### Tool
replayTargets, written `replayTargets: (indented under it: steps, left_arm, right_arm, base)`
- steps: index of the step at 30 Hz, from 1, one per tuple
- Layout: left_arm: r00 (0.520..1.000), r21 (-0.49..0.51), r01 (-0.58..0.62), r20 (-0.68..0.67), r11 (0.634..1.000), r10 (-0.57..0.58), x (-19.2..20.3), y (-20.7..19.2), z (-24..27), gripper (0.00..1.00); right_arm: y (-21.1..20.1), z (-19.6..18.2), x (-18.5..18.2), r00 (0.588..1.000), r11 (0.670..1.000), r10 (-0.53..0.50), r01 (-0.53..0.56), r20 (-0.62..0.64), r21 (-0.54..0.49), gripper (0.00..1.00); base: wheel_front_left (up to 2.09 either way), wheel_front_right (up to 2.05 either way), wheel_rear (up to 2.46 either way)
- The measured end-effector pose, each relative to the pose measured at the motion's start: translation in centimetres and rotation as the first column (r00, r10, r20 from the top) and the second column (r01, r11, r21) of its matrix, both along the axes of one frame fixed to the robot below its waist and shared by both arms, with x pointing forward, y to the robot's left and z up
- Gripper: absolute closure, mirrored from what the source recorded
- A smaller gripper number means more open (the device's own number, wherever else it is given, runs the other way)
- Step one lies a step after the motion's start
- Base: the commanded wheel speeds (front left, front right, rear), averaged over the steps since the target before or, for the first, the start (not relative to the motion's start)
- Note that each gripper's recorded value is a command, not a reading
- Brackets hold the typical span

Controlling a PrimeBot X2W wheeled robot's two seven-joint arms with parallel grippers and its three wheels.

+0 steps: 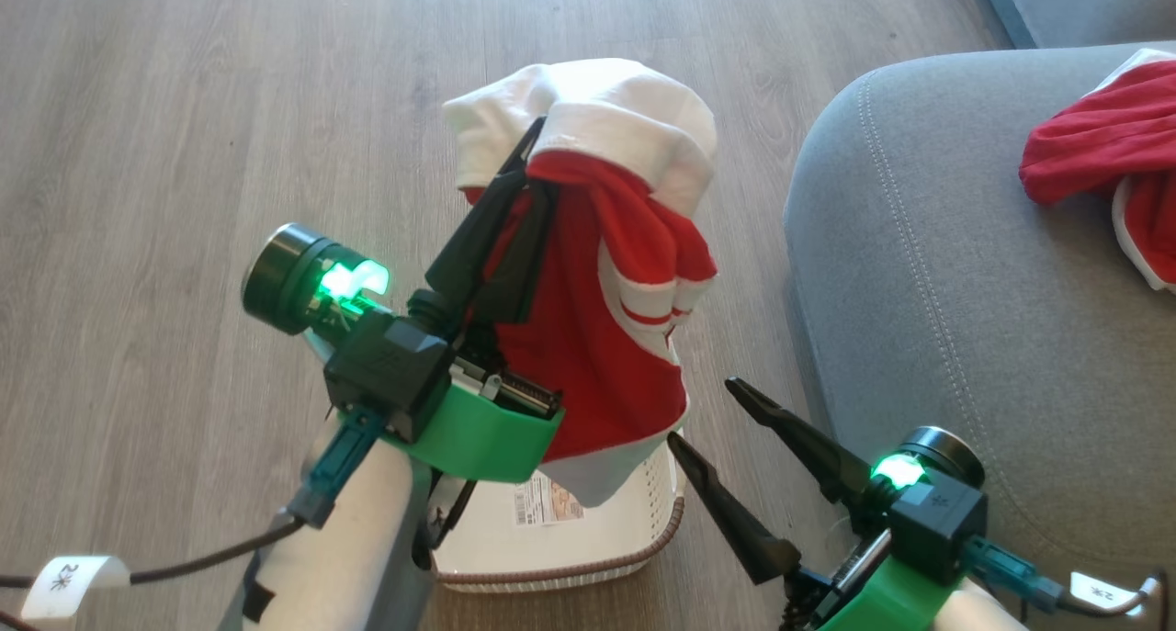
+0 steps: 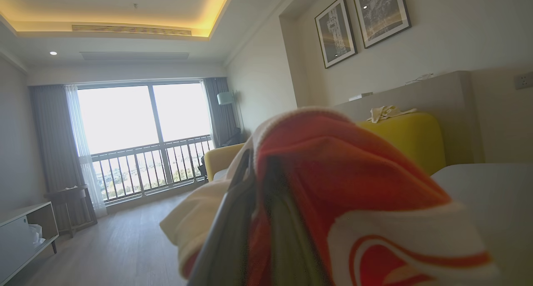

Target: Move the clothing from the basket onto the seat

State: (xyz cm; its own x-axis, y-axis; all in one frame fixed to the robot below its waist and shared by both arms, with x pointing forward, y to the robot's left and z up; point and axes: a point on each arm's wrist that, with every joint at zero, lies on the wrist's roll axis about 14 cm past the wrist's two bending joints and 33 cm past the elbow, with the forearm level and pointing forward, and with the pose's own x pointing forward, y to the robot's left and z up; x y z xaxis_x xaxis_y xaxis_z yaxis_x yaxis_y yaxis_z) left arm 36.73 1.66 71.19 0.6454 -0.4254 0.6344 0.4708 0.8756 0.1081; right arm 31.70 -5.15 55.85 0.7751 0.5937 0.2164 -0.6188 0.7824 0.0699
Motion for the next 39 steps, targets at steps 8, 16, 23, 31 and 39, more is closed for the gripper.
replayTargets:
  steps: [8, 16, 23, 31, 39]
  left_arm:
    - [1.0, 0.01, 0.024, -0.01, 1.0, -0.024, -0.3, -0.9, -0.5, 1.0]
    - [0.998, 0.01, 0.055, -0.035, 0.998, -0.055, -0.6, -1.7, -1.2, 1.0]
    - [0.995, 0.005, 0.084, -0.047, 0.996, -0.084, -1.4, -2.5, -1.4, 1.0]
    - [0.992, 0.004, 0.115, -0.044, 0.993, -0.115, -2.8, -3.4, -1.1, 1.0]
    - [0.991, 0.007, 0.13, -0.044, 0.991, -0.13, -3.8, -3.8, -1.1, 1.0]
  right_arm:
    - [1.3, -0.4, 0.4, 0.999, 0.998, 0.046, -0.046, 0.0, -0.031, 0.0]
    - [3.3, -1.4, 1.4, 0.995, 0.993, 0.098, -0.099, -0.017, -0.06, 0.0]
    - [5.1, -1.6, 2.1, 0.992, 0.99, 0.123, -0.124, -0.018, -0.068, 0.0]
    - [7.1, -2.2, 2.6, 0.989, 0.984, 0.144, -0.145, -0.022, -0.099, 0.0]
    - [8.6, -1.6, 3.0, 0.987, 0.983, 0.158, -0.158, -0.006, -0.097, 0.0]
  base:
    - [0.0, 0.0, 0.0]
    - [0.0, 0.0, 0.0]
    - [0.0, 0.0, 0.0]
    - [0.0, 0.0, 0.0]
    - [0.0, 0.0, 0.0]
